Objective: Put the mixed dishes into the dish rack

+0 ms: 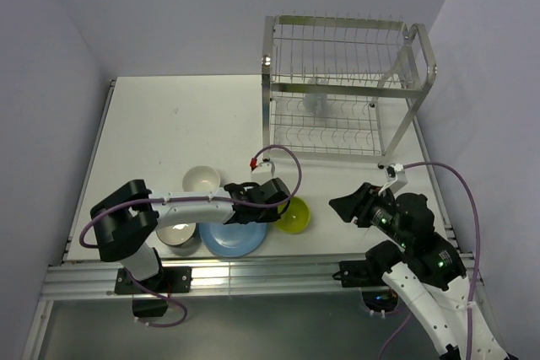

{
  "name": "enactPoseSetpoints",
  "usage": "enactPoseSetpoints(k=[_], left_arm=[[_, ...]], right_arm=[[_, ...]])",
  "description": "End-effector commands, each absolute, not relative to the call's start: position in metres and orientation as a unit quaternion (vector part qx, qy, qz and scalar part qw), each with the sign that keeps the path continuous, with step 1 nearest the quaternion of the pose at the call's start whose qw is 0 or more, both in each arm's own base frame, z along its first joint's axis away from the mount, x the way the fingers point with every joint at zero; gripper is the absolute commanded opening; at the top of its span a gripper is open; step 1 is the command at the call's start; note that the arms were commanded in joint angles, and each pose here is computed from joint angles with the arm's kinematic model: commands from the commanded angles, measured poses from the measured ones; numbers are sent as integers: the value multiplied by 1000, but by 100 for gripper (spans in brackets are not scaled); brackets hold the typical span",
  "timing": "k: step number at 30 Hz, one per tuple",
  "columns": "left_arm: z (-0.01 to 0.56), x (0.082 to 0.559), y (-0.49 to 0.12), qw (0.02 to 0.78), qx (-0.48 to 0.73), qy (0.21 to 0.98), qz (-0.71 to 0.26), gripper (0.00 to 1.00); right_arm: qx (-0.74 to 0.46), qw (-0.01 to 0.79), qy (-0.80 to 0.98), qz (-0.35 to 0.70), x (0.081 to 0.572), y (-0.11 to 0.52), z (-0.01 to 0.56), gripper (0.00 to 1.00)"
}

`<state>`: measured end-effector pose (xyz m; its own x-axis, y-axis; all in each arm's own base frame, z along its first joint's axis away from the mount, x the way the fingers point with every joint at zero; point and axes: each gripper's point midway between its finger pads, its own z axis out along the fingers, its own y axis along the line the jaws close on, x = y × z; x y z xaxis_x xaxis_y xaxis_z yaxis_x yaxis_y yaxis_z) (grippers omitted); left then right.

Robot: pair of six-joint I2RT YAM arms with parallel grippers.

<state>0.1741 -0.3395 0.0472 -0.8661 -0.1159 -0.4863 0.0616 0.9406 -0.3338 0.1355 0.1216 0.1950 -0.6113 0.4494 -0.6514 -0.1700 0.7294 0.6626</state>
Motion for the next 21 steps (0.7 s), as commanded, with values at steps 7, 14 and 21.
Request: enactPoseSetpoints(k=[7,14,21], left_arm=[[66,183,-359,260,7,945,-199,0],[91,182,-363,264,28,938,-222,0],[121,179,-359,257,64,933,-243,0]], right_arm=[[28,420,839,345,134,128,210,61],[8,416,843,340,133,130,217,58],[-20,408,852,328,132,131,228,55]])
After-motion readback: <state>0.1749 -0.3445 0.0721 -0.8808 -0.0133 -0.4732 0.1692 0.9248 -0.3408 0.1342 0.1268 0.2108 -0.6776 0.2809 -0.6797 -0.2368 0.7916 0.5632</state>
